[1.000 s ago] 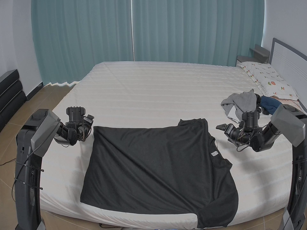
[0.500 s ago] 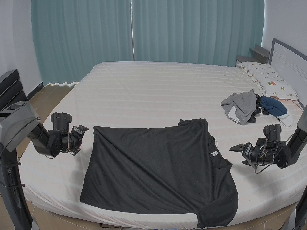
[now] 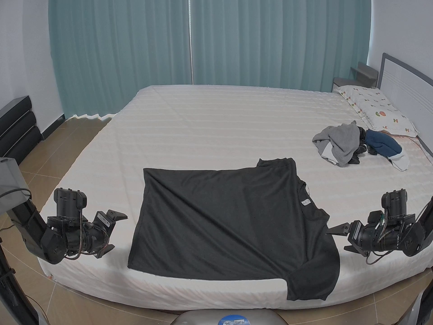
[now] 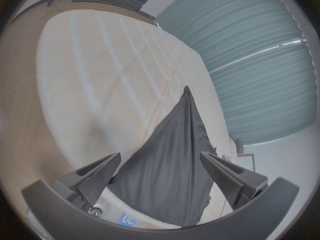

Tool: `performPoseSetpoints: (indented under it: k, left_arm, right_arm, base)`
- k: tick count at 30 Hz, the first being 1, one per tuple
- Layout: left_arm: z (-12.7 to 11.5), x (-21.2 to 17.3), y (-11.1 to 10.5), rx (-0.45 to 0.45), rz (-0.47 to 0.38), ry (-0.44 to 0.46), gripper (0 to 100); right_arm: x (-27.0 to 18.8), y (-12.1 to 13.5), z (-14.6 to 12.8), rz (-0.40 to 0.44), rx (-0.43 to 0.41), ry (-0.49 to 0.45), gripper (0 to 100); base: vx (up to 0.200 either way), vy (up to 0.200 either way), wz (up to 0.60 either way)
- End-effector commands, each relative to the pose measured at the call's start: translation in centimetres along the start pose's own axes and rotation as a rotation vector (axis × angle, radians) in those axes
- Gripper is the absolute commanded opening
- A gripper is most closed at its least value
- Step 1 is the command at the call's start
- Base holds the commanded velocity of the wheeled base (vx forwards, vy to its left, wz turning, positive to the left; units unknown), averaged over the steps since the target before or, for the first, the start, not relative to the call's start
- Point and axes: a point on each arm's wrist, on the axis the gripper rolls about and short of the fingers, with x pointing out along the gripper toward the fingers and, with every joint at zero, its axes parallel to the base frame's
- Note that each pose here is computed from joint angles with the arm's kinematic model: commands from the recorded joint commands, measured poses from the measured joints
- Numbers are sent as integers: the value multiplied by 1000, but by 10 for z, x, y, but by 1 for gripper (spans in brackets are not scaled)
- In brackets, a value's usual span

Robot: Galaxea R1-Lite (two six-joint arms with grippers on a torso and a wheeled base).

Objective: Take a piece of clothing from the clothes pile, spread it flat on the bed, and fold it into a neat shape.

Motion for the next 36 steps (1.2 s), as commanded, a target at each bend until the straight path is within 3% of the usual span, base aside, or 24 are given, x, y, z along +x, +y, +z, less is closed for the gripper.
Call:
performPoseSetpoints:
  k: [1, 16, 36]
  left_arm:
    - [-11, 5, 9, 27, 46, 40, 100]
    - [-19, 3, 7, 34, 38, 72, 100]
    - [-33, -2, 1, 46, 24, 97, 100]
  right_arm:
    - [-1, 0, -4, -2, -3, 14, 100]
    - [0, 2, -9, 2, -8, 31, 100]
    - [-1, 4, -8, 9, -12, 24, 100]
  base:
    - [0, 0, 0]
    - [0, 0, 0]
    - [0, -180, 0]
